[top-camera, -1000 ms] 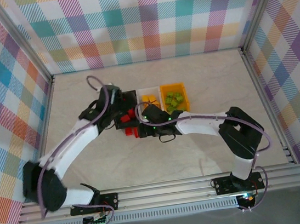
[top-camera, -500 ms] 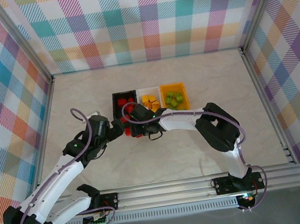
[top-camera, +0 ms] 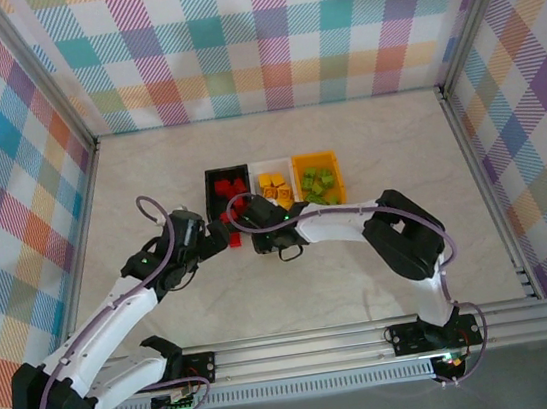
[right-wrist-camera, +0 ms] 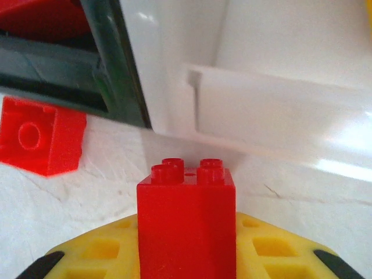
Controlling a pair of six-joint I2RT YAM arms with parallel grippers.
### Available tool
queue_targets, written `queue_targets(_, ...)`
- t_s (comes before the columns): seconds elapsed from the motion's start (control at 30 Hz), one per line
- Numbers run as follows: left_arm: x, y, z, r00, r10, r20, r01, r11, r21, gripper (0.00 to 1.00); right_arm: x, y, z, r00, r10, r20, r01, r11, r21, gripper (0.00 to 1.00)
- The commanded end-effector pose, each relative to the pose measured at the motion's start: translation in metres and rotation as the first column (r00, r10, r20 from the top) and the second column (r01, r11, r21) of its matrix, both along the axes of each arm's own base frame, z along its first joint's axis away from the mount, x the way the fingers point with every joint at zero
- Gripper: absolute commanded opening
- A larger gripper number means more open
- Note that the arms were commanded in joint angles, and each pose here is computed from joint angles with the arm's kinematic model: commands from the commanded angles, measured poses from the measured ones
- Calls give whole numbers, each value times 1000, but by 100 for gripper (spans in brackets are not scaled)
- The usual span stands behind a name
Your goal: Sort the legos into containers by color
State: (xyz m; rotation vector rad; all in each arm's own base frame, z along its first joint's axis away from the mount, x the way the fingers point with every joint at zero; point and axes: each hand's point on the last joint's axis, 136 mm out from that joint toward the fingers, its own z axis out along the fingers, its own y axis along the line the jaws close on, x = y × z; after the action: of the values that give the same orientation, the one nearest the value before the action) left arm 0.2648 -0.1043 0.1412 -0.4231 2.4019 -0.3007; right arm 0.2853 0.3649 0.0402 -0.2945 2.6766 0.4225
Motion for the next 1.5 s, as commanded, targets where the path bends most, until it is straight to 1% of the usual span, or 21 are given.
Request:
queue_targets(0.0, -4, -2, -12, 999, -38, -22, 39, 999, 27, 100, 4, 5, 51, 994, 21, 105, -31, 996, 89, 29)
queue_targets(0.17, -5, -4, -29, 997, -51, -51, 53, 998, 41, 100, 23, 26, 92, 989, 59, 137, -81, 984, 158, 29)
queue_targets(0.37, -3, -10, -42, 993, -88, -78, 93, 994, 65, 99, 65, 51, 102, 991, 48, 127, -72, 979, 190, 31)
queue_targets(0.53, 4, -22, -52, 987, -132, -93, 138, 988, 63, 98, 102, 71, 111, 988, 38, 148, -71, 971, 228, 36)
queue_targets(0.57, 6, -24, -54, 987, -135, -91, 141, 988, 63, 98, 107, 74, 113, 988, 33, 150, -68, 970, 234, 38)
queue_targets(0.6, 8, -27, -56, 985, -141, -96, 148, 987, 64, 98, 113, 76, 115, 988, 32, 152, -69, 967, 245, 42)
queue_targets(0.67, 12, -31, -62, 983, -153, -104, 161, 985, 69, 98, 120, 80, 123, 987, 27, 156, -69, 960, 272, 58)
queue_targets(0.7, 14, -33, -65, 981, -160, -108, 168, 983, 70, 98, 122, 80, 129, 986, 23, 165, -70, 956, 285, 68)
queue_targets(0.73, 16, -36, -68, 980, -168, -110, 177, 982, 72, 98, 122, 80, 136, 983, 23, 180, -76, 952, 297, 73)
queue_targets(0.77, 18, -37, -71, 978, -172, -115, 181, 980, 76, 98, 121, 79, 143, 981, 24, 195, -84, 948, 307, 76)
queue_targets(0.8, 19, -38, -74, 977, -172, -125, 183, 980, 82, 97, 119, 77, 151, 977, 23, 210, -90, 944, 318, 77)
queue_targets(0.83, 26, -43, -71, 980, -178, -93, 185, 980, 72, 97, 116, 72, 157, 975, 16, 223, -90, 942, 325, 78)
queue_targets(0.87, 29, -45, -72, 979, -182, -91, 189, 979, 72, 97, 112, 68, 162, 973, 9, 230, -87, 939, 333, 79)
queue_targets(1.0, 37, -54, -80, 975, -206, -87, 213, 973, 84, 94, 92, 43, 171, 969, -22, 247, -71, 929, 363, 82)
queue_targets(1.23, 47, -66, -93, 970, -230, -81, 239, 962, 130, 89, 63, 0, 162, 965, -66, 254, -29, 936, 352, 84)
queue_targets(1.33, 53, -65, -96, 974, -216, -70, 225, 961, 161, 84, 53, -11, 156, 966, -81, 245, -13, 933, 359, 84)
queue_targets(1.47, 59, -61, -101, 978, -203, -50, 209, 955, 212, 71, 43, -21, 153, 967, -89, 238, -5, 931, 366, 85)
